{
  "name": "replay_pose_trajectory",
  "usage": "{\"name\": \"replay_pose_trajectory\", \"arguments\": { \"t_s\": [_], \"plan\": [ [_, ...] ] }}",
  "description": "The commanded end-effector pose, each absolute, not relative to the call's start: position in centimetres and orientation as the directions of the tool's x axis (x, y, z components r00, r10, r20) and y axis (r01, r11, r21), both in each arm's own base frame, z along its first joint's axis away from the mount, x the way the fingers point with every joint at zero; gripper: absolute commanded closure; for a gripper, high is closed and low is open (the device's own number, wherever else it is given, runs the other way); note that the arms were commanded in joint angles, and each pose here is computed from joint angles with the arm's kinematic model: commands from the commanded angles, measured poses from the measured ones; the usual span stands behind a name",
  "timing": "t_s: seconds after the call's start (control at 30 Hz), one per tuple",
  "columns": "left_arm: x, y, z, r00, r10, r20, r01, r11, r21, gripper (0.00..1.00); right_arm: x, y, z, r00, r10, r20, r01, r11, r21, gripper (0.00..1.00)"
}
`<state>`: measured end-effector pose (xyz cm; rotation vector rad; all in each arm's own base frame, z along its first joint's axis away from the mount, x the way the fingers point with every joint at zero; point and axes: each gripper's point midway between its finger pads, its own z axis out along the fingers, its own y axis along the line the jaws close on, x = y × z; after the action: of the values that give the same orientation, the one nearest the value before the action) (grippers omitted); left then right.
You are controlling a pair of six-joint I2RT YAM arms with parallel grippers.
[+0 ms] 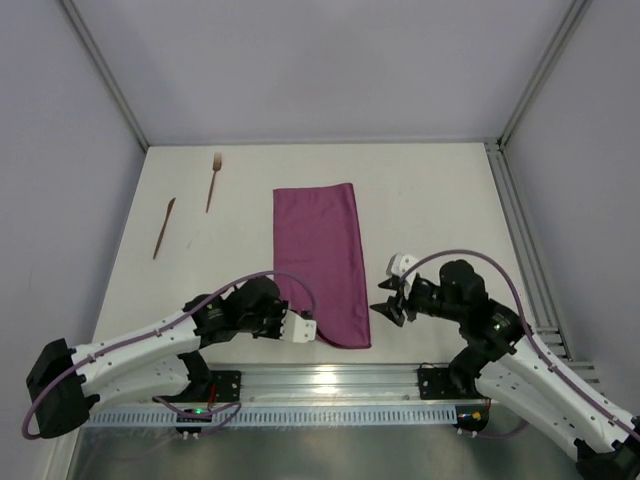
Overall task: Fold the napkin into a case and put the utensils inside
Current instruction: Pick up the rectangle-folded napkin from the center of the board.
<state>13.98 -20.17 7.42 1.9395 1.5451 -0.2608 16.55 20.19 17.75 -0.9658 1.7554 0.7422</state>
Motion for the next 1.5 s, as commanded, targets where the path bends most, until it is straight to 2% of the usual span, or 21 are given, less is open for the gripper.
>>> {"name": "replay_pose_trajectory", "arguments": {
  "t_s": [0.0,0.1,0.17,0.27,0.3,0.4,0.43,0.57,0.7,0.8,1.03,1.07,1.17,1.3,1.47],
  "plan": [
    [13.5,-20.6,7.8,0.27,0.782,-0.562,0.941,-0.091,0.327,1.0,13.8,20.2,15.4,0.306,-0.483,-0.82,-0.914,0.092,-0.395,0.42],
    [13.3,-20.2,7.4,0.264,0.786,-0.559,0.943,-0.088,0.322,1.0,12.6,19.2,12.0,0.416,-0.56,-0.716,-0.889,-0.085,-0.45,0.43],
    [13.2,-20.2,7.6,0.263,0.782,-0.565,0.943,-0.086,0.321,1.0,12.2,18.9,9.9,0.415,-0.61,-0.675,-0.899,-0.16,-0.408,0.46],
    [12.7,-20.1,7.9,0.263,0.779,-0.57,0.947,-0.096,0.306,1.0,10.9,19.9,7.6,0.504,-0.615,-0.606,-0.862,-0.321,-0.391,0.49],
    [12.6,-20.1,8.0,0.265,0.777,-0.572,0.948,-0.1,0.304,1.0,10.4,20.3,6.9,0.573,-0.613,-0.545,-0.819,-0.397,-0.414,0.49],
    [12.2,-19.8,7.8,0.26,0.78,-0.569,0.952,-0.11,0.285,1.0,11.2,19.8,4.7,0.645,-0.665,-0.376,-0.758,-0.496,-0.423,0.5],
    [12.0,-19.7,7.6,0.257,0.781,-0.569,0.955,-0.115,0.274,1.0,11.0,20.5,4.7,0.673,-0.645,-0.361,-0.734,-0.524,-0.433,0.5],
    [11.8,-19.6,7.2,0.242,0.786,-0.569,0.959,-0.105,0.262,1.0,10.4,22.2,4.3,0.699,-0.588,-0.408,-0.714,-0.546,-0.438,0.5],
    [11.6,-19.6,7.1,0.239,0.783,-0.575,0.961,-0.108,0.254,1.0,10.7,21.5,2.9,0.695,-0.617,-0.371,-0.718,-0.559,-0.415,0.5],
    [11.4,-19.8,7.1,0.232,0.777,-0.585,0.965,-0.107,0.241,1.0,10.2,22.0,2.7,0.696,-0.596,-0.401,-0.718,-0.56,-0.413,0.5],
    [11.1,-19.8,7.0,0.224,0.781,-0.584,0.969,-0.111,0.222,1.0,9.3,20.5,0.5,0.685,-0.64,-0.348,-0.728,-0.621,-0.291,0.75],
    [10.9,-19.5,7.0,0.221,0.785,-0.578,0.97,-0.115,0.216,1.0,9.2,20.6,0.6,0.683,-0.639,-0.354,-0.73,-0.619,-0.29,0.84],
    [10.4,-19.1,7.3,0.214,0.786,-0.58,0.972,-0.114,0.205,1.0,9.1,20.9,1.1,0.673,-0.639,-0.373,-0.739,-0.605,-0.298,0.96],
    [9.9,-18.4,7.9,0.214,0.782,-0.586,0.972,-0.112,0.205,1.0,8.6,21.3,2.6,0.655,-0.627,-0.422,-0.754,-0.577,-0.314,0.96],
    [10.6,-17.7,10.5,0.2,0.768,-0.608,0.963,-0.038,0.268,1.0,8.1,22.9,6.6,0.55,-0.628,-0.551,-0.835,-0.441,-0.33,0.96]
  ]
}}
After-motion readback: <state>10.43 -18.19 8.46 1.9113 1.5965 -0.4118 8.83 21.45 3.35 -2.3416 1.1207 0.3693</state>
